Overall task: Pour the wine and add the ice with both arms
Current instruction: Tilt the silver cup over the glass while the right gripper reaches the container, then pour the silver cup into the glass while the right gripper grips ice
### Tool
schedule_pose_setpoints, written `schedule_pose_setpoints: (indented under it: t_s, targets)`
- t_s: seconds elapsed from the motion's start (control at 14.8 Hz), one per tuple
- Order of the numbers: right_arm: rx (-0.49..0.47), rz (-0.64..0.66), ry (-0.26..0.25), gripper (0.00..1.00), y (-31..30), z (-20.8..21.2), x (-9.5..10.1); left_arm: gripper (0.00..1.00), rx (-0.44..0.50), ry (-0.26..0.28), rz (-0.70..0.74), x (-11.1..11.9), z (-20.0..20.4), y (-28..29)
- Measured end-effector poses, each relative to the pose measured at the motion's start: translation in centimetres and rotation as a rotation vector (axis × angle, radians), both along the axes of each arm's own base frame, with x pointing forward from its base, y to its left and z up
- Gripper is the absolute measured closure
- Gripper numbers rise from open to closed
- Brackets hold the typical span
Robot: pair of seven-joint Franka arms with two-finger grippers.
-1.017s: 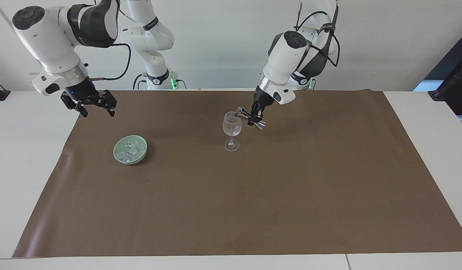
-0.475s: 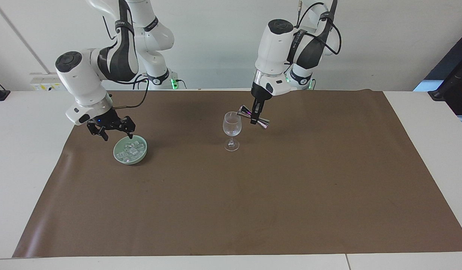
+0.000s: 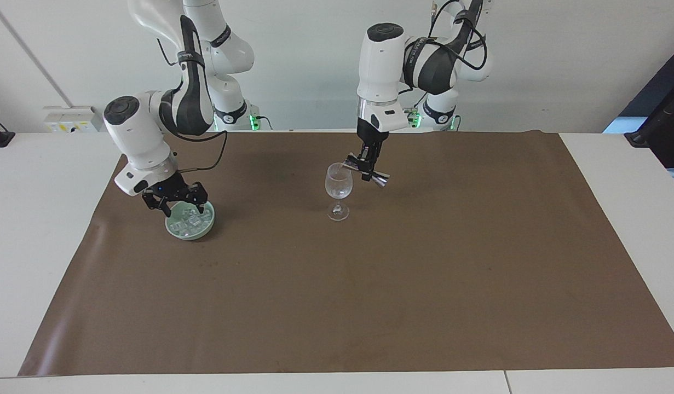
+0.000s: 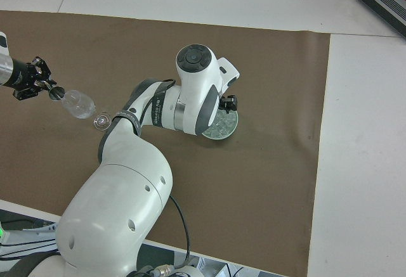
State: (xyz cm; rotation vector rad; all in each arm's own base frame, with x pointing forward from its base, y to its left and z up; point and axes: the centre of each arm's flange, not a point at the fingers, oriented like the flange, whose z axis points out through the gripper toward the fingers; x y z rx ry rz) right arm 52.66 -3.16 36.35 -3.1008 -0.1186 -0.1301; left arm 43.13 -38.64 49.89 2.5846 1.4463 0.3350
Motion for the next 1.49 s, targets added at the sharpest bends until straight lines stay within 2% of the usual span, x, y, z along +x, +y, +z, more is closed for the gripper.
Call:
schedule_pose_setpoints:
  t_s: [0.14,0.47,0.88,1.36,1.49]
  targets:
    - [-0.003,-0.001,-0.004,0.17,-0.1,-0.9,0.0,0.78,0.034,-0.036,-0.027,-0.1,0.2,-0.2]
    - [-0.004,-0.002,0.011,0.22,-0.2,-2.2,-0.4,0.78,0.091,-0.132,-0.110,-0.9,0.5,-1.6]
    - [-0.003,0.004,0.033,0.33,-0.2,-3.2,-1.1,0.78,0.112,-0.166,-0.152,-1.6,0.6,-2.6]
    - [-0.005,0.005,0.022,0.33,-0.4,-3.2,-1.1,0.78,0.114,-0.167,-0.152,-1.6,0.6,-2.6]
    - [-0.005,0.005,0.024,0.36,-0.4,-3.3,-1.2,0.78,0.111,-0.164,-0.149,-1.5,0.6,-2.5]
